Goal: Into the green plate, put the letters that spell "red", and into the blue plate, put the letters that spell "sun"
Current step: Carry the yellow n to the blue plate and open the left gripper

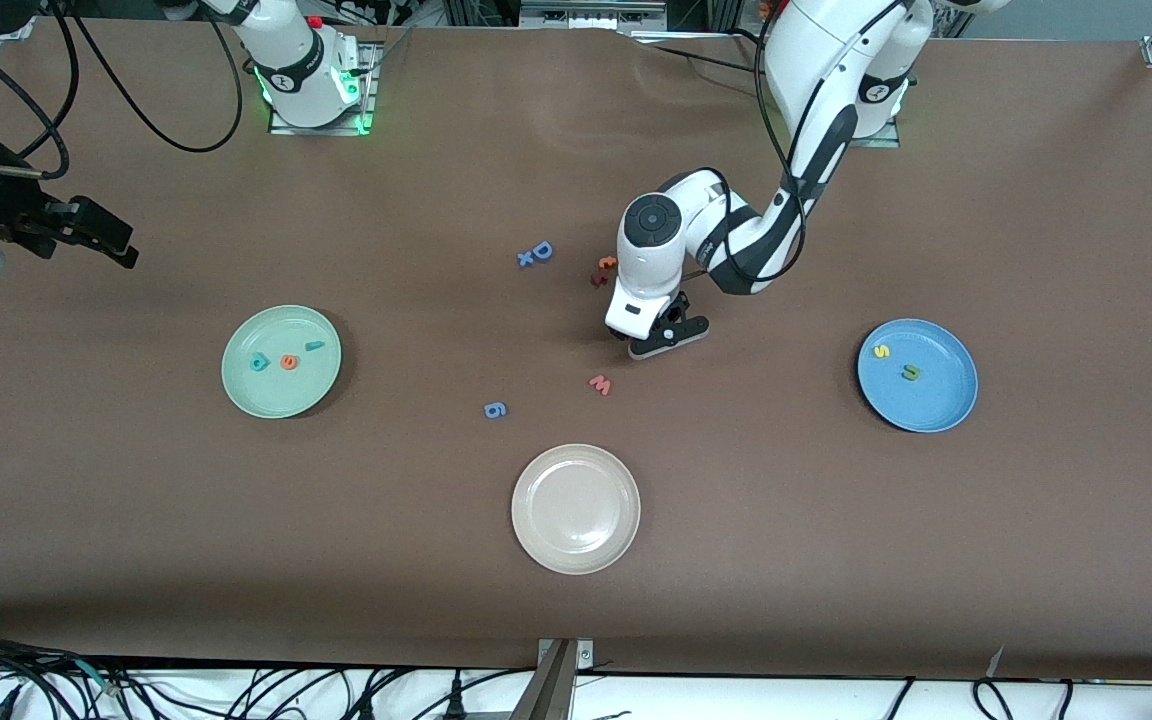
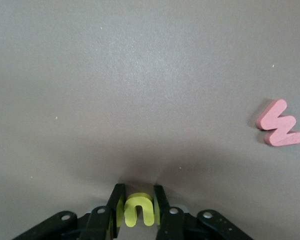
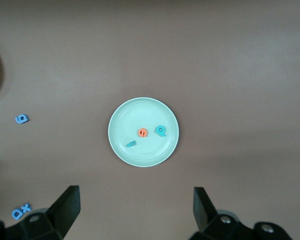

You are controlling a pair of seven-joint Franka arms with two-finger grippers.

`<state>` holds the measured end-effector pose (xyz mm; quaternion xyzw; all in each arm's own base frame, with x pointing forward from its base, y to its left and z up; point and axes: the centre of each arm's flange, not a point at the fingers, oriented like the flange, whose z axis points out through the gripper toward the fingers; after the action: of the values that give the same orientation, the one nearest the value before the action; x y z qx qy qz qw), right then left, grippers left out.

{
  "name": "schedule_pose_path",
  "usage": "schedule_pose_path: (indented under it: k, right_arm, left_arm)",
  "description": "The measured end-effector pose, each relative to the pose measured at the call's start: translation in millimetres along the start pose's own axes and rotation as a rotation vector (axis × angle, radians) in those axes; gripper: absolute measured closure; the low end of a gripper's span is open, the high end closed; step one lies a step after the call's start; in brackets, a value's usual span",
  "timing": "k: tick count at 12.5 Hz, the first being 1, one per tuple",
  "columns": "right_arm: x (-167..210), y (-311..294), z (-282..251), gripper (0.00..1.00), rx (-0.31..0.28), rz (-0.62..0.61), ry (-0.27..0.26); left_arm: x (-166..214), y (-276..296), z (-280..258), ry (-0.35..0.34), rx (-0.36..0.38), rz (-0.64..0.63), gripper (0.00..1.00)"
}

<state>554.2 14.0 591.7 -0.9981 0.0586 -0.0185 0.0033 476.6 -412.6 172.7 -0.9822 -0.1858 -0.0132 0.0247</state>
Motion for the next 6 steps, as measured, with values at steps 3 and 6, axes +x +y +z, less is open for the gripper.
schedule_pose_path:
  k: [3, 6]
  right_arm:
    - [0.0, 0.1, 0.0, 0.0, 0.0, -0.001, 0.0]
    - [0.0, 0.1, 0.0, 0.0, 0.0, -0.001, 0.0]
  left_arm:
    - [0.6, -0.3, -0.6, 0.001, 0.001, 0.0, 0.74]
    - [0.7, -0.4, -0.6, 0.001, 0.001, 0.0, 0.74]
